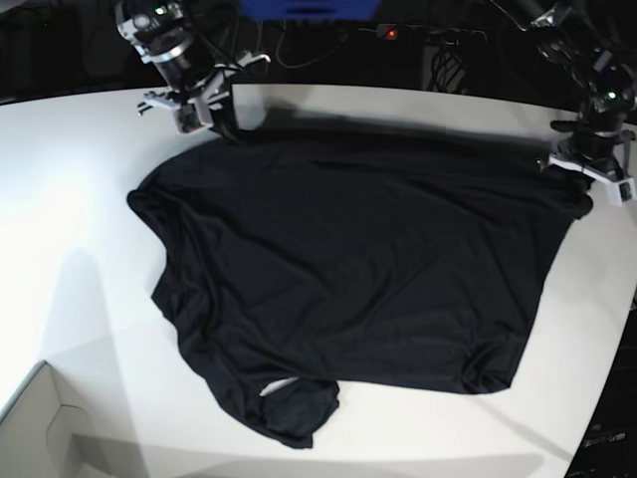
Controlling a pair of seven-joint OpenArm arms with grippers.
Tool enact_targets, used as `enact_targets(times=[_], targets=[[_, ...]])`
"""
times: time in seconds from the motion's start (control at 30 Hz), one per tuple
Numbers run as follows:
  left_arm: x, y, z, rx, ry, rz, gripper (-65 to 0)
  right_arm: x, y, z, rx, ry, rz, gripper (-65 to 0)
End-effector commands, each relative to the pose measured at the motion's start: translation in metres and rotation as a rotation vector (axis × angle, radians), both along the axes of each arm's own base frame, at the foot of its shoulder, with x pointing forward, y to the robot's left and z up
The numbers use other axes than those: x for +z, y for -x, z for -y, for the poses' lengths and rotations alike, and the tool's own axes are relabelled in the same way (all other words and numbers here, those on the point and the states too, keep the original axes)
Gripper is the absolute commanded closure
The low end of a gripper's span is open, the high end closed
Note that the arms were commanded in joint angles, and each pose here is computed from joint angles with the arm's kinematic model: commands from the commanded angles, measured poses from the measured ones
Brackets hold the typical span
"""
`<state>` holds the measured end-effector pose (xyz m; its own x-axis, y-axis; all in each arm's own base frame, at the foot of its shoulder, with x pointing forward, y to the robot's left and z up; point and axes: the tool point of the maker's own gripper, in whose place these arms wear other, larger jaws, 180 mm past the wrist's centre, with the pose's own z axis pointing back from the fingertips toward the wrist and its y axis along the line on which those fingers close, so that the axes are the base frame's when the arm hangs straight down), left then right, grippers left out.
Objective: Layout the t-shirt on the table in an organized manner, then fold the t-shirt properly
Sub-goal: 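Lift the shirt edge with both grippers and drag it away from the hem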
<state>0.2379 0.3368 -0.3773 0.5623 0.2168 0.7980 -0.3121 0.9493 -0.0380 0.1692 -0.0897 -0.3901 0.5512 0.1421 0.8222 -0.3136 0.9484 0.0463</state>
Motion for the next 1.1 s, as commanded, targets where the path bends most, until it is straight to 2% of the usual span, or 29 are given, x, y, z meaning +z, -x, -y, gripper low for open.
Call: enact_targets(times=[0.0,0.2,0.6,0.83,1.07], targets=[[0.012,-0.002,-0.007,-0.001,-0.032,0.03,-0.1,0.007,0.002,0.001,-0.006,-0.01,0.023,0.0],[0.006,0.008,-0.006,-0.001,-0.023,0.012,-0.1,-0.002,0.029,0.0,-0.002,-0.013,-0.04,0.0],[0.001,0.045,-0.008,-0.004,0.057,0.018,-0.1,0.016,0.064,-0.004,-0.027,-0.091,0.045,0.0],[0.025,0.052,-0.021,0.027,0.024,0.07,-0.1,0.038,0.051,-0.005,-0.038,-0.131,0.175,0.0],[0.034,0.03,-0.019,0.019,0.022,0.118,-0.1,0.054,0.018,-0.025,0.008,-0.17,0.262,0.0]])
